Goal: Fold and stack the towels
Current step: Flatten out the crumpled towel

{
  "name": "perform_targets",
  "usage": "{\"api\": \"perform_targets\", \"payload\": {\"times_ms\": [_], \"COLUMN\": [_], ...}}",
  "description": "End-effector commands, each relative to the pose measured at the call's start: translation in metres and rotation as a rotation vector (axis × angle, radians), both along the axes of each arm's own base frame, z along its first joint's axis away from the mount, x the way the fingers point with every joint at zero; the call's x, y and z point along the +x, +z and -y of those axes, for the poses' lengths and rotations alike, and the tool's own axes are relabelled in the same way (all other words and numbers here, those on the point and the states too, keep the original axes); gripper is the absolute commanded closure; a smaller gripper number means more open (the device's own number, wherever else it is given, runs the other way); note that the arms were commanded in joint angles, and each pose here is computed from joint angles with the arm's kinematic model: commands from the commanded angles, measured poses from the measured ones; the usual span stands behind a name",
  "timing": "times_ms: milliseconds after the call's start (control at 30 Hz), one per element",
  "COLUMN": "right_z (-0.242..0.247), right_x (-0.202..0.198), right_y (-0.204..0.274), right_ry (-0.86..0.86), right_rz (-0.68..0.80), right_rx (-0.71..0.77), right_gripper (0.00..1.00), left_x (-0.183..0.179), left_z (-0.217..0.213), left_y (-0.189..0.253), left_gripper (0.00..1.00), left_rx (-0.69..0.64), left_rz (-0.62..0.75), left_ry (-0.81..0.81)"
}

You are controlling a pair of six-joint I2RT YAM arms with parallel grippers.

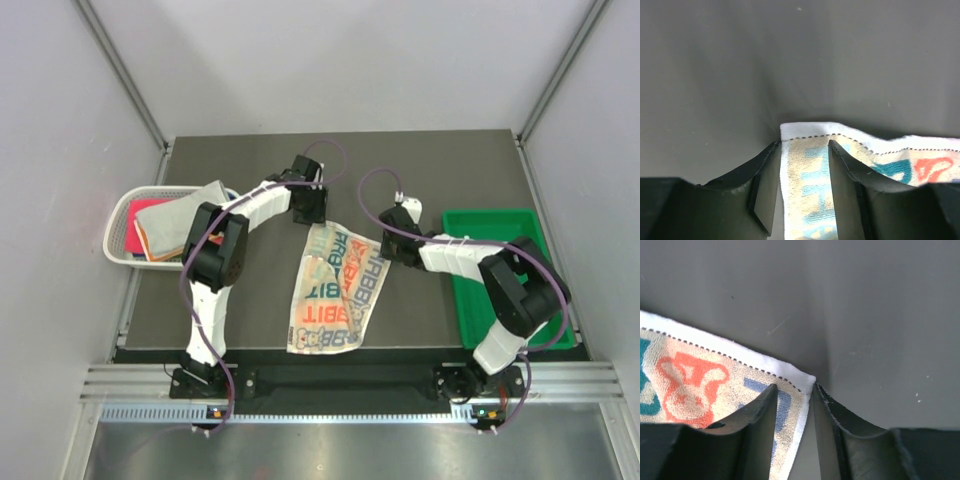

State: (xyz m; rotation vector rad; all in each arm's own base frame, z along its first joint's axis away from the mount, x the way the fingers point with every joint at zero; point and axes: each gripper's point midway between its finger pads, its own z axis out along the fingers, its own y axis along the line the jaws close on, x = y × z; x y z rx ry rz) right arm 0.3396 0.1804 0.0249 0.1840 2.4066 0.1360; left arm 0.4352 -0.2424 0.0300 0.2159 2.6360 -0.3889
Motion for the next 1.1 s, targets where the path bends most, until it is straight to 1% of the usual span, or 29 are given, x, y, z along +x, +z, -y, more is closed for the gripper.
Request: {"api": "perform_targets", "payload": {"times_ms": [0,67,133,167,233,267,333,400,500,533,667,767,867,900,933,967,1000,1067], "right_z": [-0.005,-0.005,-0.004,-0.004,-0.003,-0.003,-0.003,-0.003,-0.002,-0.003,0.001,-0.001,-0.004,-0.001,-0.005,-0.004,-0.004,-0.002], "right_x": [0.012,0.015,0.019,0.020,0.023,0.023,0.027,0.030,0.036,0.041,0.064,0.088,0.115,0.123,0.137,0.144,0.160,0.174], "right_y": [0.001,0.003,0.005,0.005,0.007,0.007,0.011,0.012,0.017,0.021,0.036,0.053,0.073,0.071,0.086,0.091,0.102,0.111], "right_ry": [0.014,0.017,0.020,0.020,0.023,0.021,0.026,0.033,0.040,0.042,0.046,0.082,0.094,0.105,0.112,0.119,0.120,0.121], "right_rz": [0.002,0.003,0.004,0.005,0.007,0.005,0.011,0.009,0.018,0.025,0.051,0.087,0.150,0.149,0.188,0.200,0.231,0.259], "right_rx": [0.023,0.023,0.022,0.021,0.027,0.028,0.030,0.024,0.017,0.017,0.007,0.006,0.005,-0.010,-0.005,-0.016,-0.009,-0.011], "right_gripper": [0.68,0.73,0.75,0.78,0.81,0.83,0.85,0.89,0.93,0.94,0.97,0.99,1.00,1.00,1.00,1.00,1.00,1.00], "left_x": [-0.020,-0.020,-0.021,-0.020,-0.021,-0.019,-0.017,-0.011,-0.001,0.005,0.028,0.050,0.068,0.079,0.085,0.091,0.102,0.112], "left_z": [0.002,0.000,-0.002,-0.005,-0.007,-0.008,-0.012,-0.013,-0.016,-0.021,-0.038,-0.051,-0.067,-0.072,-0.073,-0.076,-0.079,-0.080], "left_y": [-0.035,-0.036,-0.037,-0.039,-0.039,-0.038,-0.035,-0.029,-0.014,-0.009,0.022,0.051,0.068,0.076,0.080,0.085,0.093,0.099], "left_gripper": [0.52,0.54,0.62,0.66,0.78,0.83,0.88,1.00,1.00,1.00,1.00,1.00,1.00,1.00,1.00,1.00,1.00,1.00], "left_rx": [0.026,0.036,0.046,0.063,0.073,0.078,0.094,0.102,0.114,0.137,0.157,0.122,0.103,0.082,0.069,0.057,0.031,-0.005], "left_rz": [-0.095,-0.093,-0.095,-0.094,-0.095,-0.089,-0.074,-0.048,0.006,0.036,0.155,0.247,0.311,0.351,0.371,0.392,0.436,0.469], "left_ry": [-0.013,-0.009,-0.002,0.007,0.010,0.014,0.025,0.036,0.058,0.081,0.161,0.226,0.294,0.315,0.323,0.335,0.352,0.364]}}
